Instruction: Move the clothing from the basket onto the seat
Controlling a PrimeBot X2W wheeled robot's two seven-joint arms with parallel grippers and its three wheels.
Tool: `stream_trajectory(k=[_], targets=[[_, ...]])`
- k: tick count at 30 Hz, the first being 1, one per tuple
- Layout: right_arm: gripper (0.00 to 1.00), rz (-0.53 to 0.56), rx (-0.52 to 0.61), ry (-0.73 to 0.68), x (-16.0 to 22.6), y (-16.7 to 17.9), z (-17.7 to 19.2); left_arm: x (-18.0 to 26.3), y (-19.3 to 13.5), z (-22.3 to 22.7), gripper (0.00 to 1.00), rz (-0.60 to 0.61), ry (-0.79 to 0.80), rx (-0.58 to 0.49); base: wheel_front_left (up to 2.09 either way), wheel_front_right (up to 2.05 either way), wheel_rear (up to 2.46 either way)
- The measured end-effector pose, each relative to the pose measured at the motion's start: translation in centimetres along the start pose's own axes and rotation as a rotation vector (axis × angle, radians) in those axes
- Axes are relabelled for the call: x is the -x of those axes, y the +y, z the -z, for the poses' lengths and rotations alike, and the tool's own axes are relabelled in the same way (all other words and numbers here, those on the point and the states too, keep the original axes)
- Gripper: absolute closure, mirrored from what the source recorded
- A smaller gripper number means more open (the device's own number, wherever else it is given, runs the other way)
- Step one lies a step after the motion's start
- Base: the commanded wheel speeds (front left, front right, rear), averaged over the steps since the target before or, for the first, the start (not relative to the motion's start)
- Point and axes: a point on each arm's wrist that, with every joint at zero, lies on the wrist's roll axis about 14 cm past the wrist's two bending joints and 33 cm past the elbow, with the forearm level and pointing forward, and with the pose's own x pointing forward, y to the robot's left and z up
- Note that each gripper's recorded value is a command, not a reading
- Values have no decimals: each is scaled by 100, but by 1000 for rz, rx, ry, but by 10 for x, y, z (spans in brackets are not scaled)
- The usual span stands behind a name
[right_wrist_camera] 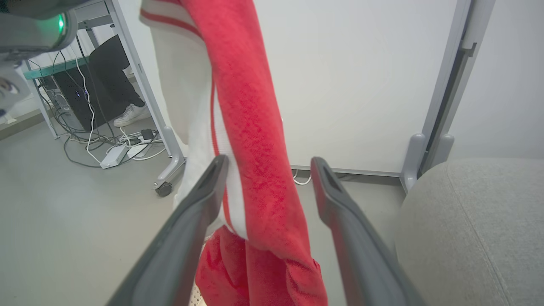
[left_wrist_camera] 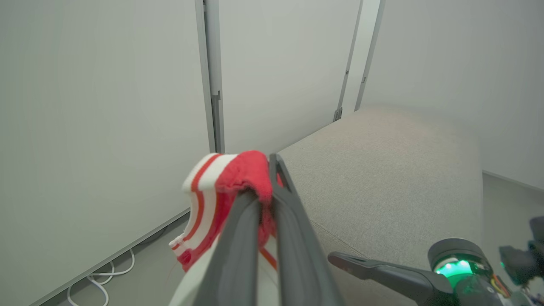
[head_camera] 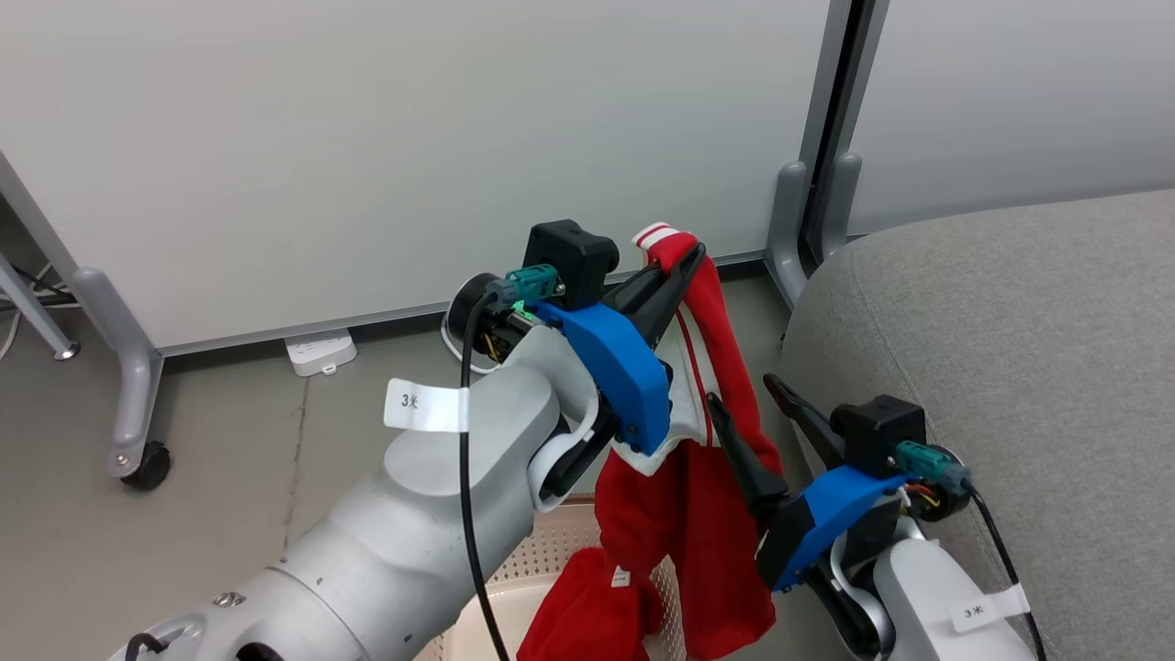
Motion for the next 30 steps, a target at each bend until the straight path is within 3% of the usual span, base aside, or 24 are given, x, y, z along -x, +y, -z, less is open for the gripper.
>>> stream_trajectory(k=[11, 12, 13, 14, 30], targets=[[0, -51, 17, 37, -35, 6, -2, -2, -7, 1, 100, 28, 6, -3, 0, 0, 0], [51, -53, 16, 46, -36, 6, 0, -2, -8, 1, 100, 28, 8, -3, 0, 0, 0], [90, -55, 16, 51, -38, 7, 1, -2, -8, 1, 100, 30, 7, -5, 0, 0, 0], [100, -58, 19, 55, -39, 7, 2, -2, -8, 1, 100, 31, 7, -4, 0, 0, 0], [100, -64, 9, 47, -36, 7, 4, -6, -12, 4, 100, 34, 19, -2, 0, 0, 0]])
